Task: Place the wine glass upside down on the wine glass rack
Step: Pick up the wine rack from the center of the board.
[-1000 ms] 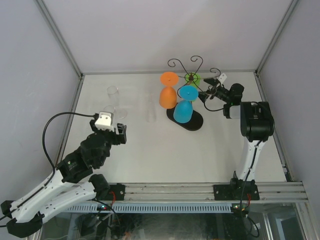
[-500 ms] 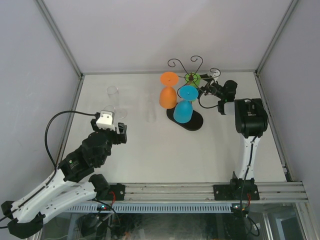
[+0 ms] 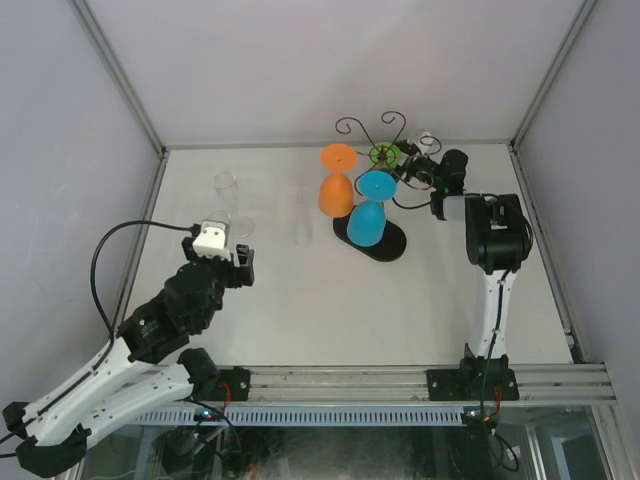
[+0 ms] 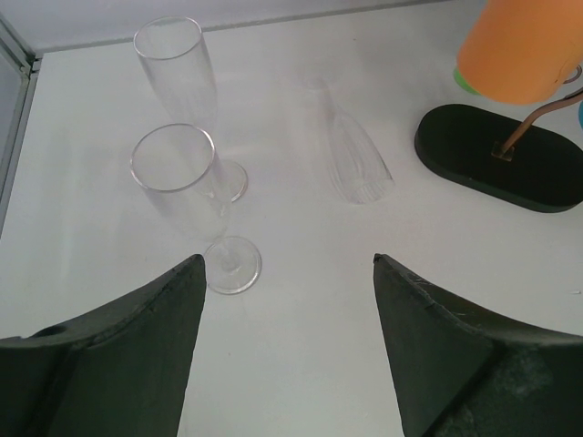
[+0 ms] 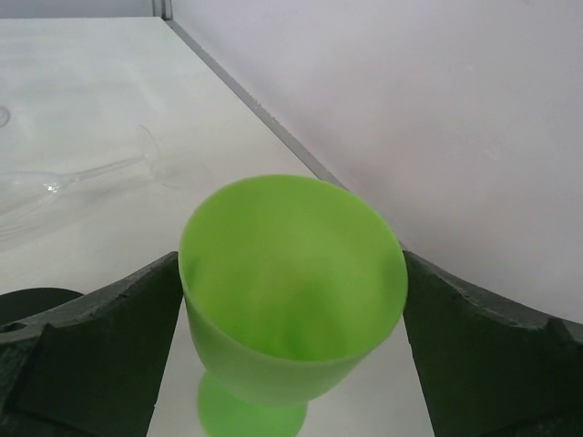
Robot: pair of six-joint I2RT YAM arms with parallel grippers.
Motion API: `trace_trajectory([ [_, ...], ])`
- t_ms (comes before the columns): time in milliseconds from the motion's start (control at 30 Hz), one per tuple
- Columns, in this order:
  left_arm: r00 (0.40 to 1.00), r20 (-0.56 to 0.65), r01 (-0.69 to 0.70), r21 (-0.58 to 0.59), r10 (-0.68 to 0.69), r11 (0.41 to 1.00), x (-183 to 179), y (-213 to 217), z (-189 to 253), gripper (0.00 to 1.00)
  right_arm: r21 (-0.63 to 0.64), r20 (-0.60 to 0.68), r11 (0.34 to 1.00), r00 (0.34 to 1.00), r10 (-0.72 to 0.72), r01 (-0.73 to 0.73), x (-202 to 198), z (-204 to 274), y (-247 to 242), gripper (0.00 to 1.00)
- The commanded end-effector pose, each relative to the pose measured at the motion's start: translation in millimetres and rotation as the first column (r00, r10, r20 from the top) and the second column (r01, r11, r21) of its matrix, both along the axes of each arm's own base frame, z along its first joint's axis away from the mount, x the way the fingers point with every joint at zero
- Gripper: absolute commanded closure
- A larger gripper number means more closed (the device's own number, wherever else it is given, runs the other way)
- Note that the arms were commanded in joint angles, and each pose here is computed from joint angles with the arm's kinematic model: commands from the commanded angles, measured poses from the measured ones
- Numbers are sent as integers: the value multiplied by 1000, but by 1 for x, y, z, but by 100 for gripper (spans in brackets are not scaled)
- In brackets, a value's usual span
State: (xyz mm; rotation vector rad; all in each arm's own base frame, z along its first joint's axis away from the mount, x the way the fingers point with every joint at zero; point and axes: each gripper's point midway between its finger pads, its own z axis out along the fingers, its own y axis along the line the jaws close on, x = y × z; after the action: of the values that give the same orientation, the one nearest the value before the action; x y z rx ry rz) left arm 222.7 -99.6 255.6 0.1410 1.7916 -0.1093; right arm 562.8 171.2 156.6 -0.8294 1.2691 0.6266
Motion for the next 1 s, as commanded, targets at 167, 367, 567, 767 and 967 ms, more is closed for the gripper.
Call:
trace_trajectory([
  [167,999,33,12,-20,-11,1000,4,-3,13,22,-36,18,998,999,49,-48,3,9,12,14],
  [367,999,35,13,-23,-13,1000,3,-3,13,22,-3,-22,999,998,51,-51,3,11,6,27],
  [567,999,34,14,-23,-13,1000,4,-3,13,22,55,-16,998,1000,17,-16,2,17,-9,36],
  [767,999,32,17,-22,-16,1000,4,-4,13,22,106,29,992,997,-78,74,-1,30,-35,41],
  [967,999,34,24,-30,-23,999,4,-6,14,22,171,51,963,974,-219,208,-5,44,-76,43],
])
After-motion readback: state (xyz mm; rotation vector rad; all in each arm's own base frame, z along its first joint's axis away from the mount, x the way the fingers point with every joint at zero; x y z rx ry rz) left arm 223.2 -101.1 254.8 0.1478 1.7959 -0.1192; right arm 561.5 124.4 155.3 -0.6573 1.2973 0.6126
